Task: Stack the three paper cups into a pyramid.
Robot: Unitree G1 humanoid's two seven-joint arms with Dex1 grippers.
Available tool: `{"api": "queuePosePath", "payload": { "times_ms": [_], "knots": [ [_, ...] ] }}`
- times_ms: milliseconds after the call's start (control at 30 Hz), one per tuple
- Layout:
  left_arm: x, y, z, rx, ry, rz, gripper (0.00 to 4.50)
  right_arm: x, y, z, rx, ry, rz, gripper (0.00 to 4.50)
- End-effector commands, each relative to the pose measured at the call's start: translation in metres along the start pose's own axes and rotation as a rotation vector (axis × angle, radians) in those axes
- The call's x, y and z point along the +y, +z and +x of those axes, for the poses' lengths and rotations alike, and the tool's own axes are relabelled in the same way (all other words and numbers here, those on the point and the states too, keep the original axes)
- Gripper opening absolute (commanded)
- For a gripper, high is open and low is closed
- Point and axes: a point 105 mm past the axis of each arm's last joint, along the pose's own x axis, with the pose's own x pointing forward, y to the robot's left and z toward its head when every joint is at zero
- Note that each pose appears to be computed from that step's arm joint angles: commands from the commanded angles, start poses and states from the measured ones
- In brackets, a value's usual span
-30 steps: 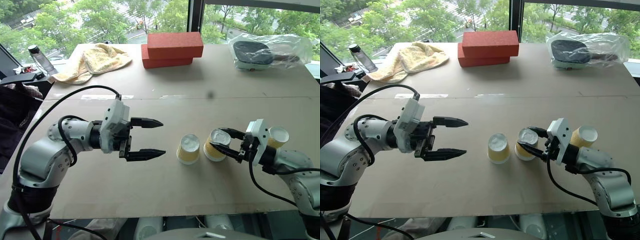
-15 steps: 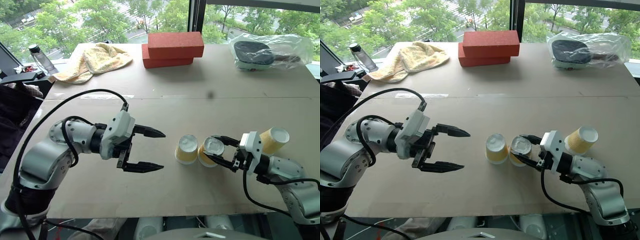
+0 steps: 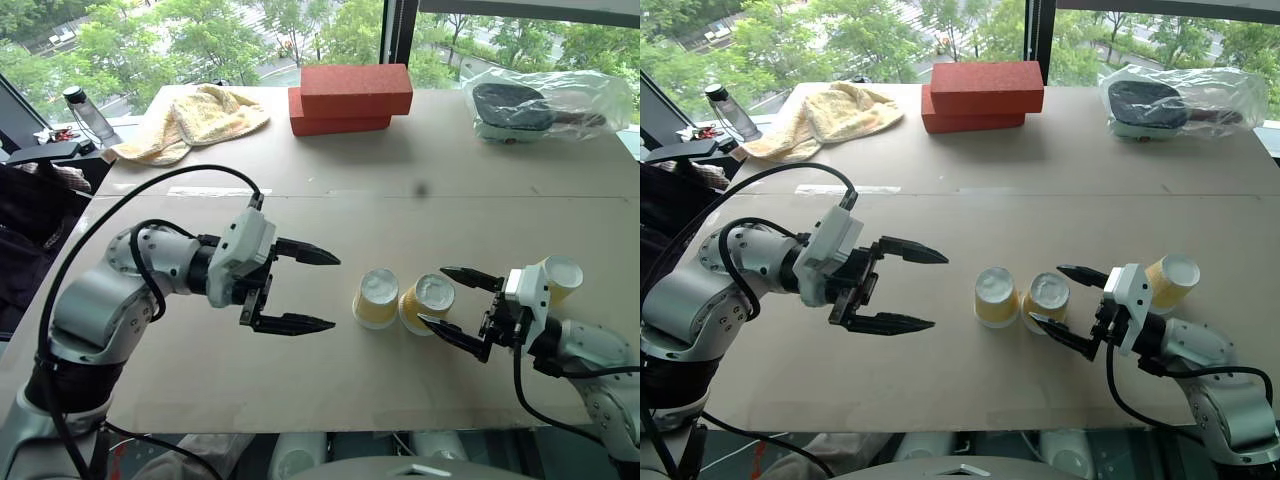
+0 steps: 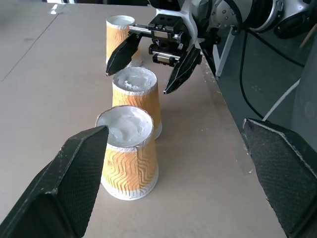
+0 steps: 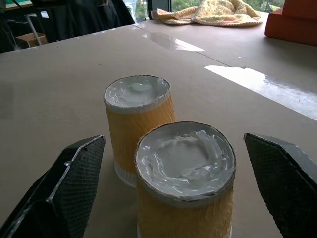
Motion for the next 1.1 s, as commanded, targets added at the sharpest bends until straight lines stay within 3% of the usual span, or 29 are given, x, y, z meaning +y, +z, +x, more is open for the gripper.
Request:
{"api": "queuePosePath", "payload": {
  "times_ms": [33,100,167,267,467,1100],
  "knots": [
    [0.012,0.013,0.000,-0.034,0.053,-0.008,4.50,0.000,0.019,-0.016,-0.021,-0.043,-0.035,4.43],
    [0.021,0.017,0.003,-0.038,0.087,-0.021,4.50,-0.008,0.020,-0.029,-0.009,-0.127,-0.042,4.43],
    [0.027,0.026,0.015,-0.053,0.071,-0.029,4.50,-0.033,0.031,-0.060,-0.031,-0.367,-0.098,4.43],
    [0.037,0.030,0.028,-0.045,0.084,-0.035,4.50,-0.048,0.030,-0.090,0.022,-0.569,-0.123,4.43],
    [0.043,0.031,0.052,-0.057,0.087,-0.069,4.50,-0.056,0.021,-0.124,0.037,-0.804,-0.076,4.43],
    [0.031,0.025,0.060,-0.006,0.083,-0.069,4.50,-0.082,-0.015,-0.113,0.008,-0.862,0.078,4.43]
  ]
}}
